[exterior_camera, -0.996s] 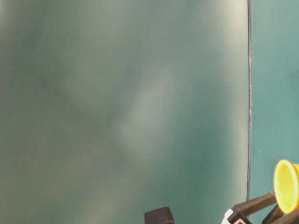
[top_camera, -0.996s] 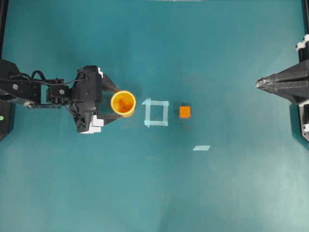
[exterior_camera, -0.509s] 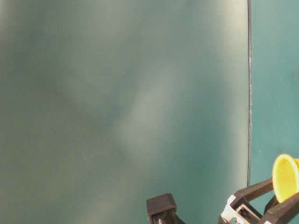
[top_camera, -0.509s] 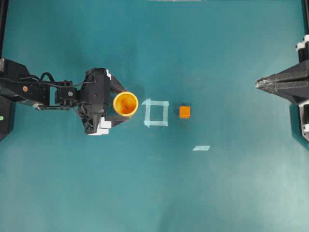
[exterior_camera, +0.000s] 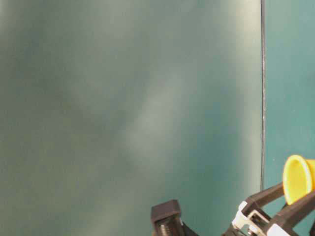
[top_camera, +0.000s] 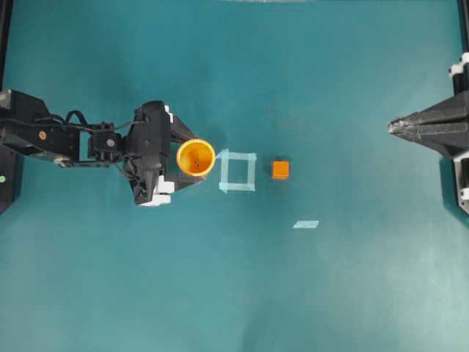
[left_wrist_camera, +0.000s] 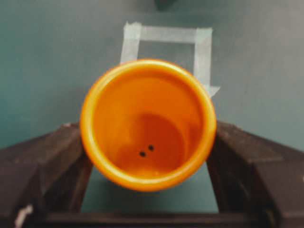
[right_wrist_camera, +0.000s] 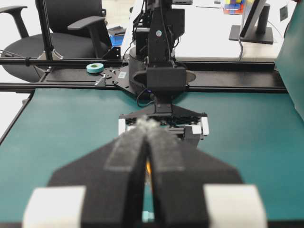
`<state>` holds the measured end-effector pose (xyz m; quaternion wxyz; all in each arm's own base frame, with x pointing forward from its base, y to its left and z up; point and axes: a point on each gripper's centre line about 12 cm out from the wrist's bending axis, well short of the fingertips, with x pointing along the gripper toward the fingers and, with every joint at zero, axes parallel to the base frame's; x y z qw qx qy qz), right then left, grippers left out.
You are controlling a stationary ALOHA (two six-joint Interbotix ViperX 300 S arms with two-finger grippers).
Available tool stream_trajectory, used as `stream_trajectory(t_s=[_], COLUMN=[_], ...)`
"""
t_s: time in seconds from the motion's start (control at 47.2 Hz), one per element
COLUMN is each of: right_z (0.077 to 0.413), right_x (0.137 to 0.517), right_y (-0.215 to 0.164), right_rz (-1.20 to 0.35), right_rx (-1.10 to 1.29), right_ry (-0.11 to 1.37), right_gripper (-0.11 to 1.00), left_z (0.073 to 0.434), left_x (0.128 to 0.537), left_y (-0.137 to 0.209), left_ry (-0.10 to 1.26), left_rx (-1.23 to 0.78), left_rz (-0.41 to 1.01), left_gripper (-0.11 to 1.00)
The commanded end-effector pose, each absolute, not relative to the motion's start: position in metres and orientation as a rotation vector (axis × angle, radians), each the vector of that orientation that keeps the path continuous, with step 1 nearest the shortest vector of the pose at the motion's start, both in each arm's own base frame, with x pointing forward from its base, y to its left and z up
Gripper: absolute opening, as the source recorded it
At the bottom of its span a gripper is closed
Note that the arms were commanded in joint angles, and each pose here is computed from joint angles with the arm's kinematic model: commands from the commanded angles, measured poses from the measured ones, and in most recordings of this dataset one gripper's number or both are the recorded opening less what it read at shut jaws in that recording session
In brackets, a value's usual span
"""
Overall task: Move the cup to the left with left arm.
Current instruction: 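Drag the gripped cup leftward toward the left table edge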
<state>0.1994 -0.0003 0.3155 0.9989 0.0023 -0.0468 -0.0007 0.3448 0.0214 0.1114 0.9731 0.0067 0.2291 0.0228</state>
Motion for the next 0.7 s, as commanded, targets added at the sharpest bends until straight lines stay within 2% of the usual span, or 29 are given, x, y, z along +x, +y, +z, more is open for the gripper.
stream_trajectory(t_s=[0.0,0.297,0.678], right_z=[0.329,0.328,0.33], right_x=[0.201,0.202,0.201], right_y=[0.0,0.0,0.0], right_rz=[-0.001,-0.001,-0.001], right_rx=[0.005,0.003,0.006], right_ry=[-0.129,-0.123,-0.13], right_gripper=[0.0,0.0,0.0], left_z=[0.133,0.142,0.144], left_x=[0.35,0.337,0.31], left_y=[0.021,0.02,0.013], left_ry=[0.405,0.465,0.442], left_rx=[0.0,-0.012,-0.004], left_rz=[0.049,0.053,0.034], left_gripper=[0.71,0.71,0.71])
